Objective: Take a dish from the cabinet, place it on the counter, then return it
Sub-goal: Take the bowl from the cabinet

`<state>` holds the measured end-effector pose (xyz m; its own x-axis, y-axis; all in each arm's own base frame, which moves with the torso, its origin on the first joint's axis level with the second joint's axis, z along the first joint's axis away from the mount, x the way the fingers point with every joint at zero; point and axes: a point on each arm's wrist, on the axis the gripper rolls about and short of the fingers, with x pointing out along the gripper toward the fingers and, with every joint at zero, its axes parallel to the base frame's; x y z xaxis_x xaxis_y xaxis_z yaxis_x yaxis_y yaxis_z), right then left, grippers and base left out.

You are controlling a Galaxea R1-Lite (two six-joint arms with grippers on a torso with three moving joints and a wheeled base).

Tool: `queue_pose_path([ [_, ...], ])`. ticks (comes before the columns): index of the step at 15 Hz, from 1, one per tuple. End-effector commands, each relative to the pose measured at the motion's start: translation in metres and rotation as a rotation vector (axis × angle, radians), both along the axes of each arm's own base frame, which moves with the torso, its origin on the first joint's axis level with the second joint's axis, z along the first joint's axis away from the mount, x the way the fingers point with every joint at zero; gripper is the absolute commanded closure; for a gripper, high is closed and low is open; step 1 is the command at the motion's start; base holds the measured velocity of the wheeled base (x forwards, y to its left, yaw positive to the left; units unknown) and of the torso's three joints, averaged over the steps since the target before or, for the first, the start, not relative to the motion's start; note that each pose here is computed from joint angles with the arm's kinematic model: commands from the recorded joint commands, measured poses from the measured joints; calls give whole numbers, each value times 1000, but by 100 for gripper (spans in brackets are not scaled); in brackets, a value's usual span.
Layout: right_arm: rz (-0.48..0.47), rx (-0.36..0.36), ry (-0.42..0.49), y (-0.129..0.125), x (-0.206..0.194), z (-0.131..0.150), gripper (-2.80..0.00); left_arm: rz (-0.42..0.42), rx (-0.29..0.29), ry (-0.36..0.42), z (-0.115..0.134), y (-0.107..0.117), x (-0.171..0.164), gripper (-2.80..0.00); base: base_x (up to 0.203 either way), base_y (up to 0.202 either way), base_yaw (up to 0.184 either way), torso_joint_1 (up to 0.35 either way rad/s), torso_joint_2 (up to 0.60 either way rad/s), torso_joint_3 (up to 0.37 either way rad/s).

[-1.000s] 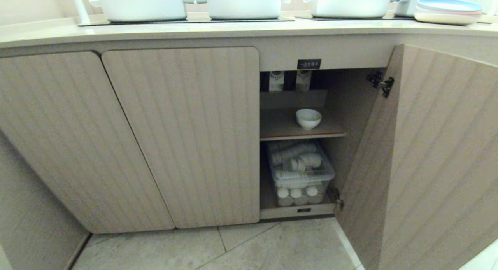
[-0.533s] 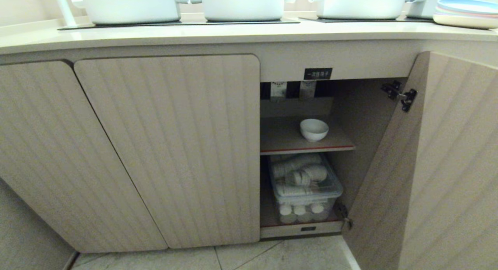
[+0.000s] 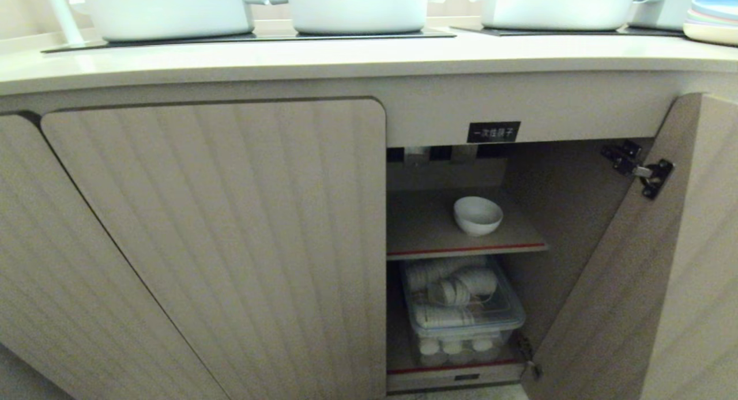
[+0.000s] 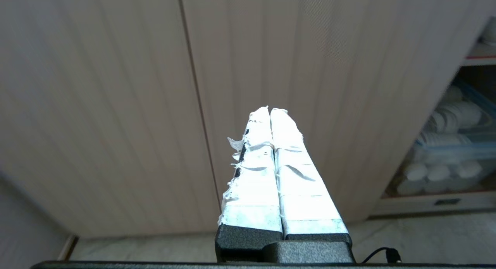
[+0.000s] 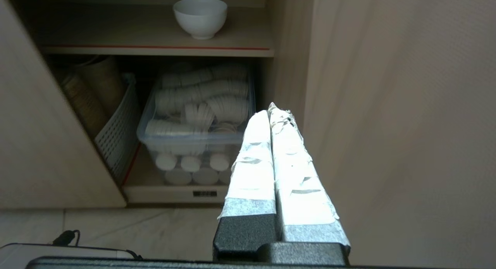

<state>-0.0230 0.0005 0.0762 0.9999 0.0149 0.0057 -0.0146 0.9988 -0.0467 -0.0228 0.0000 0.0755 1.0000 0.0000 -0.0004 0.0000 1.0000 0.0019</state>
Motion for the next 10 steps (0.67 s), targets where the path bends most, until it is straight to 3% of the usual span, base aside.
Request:
queue_pose_path([
  [1,0,-1,1,0,0,0,0,0,0,0,0,0,0,0,146,0,4,-2,-2,2],
  [10,0,-1,1,0,0,0,0,0,-2,0,0,0,0,0,0,0,0,0,0,0],
])
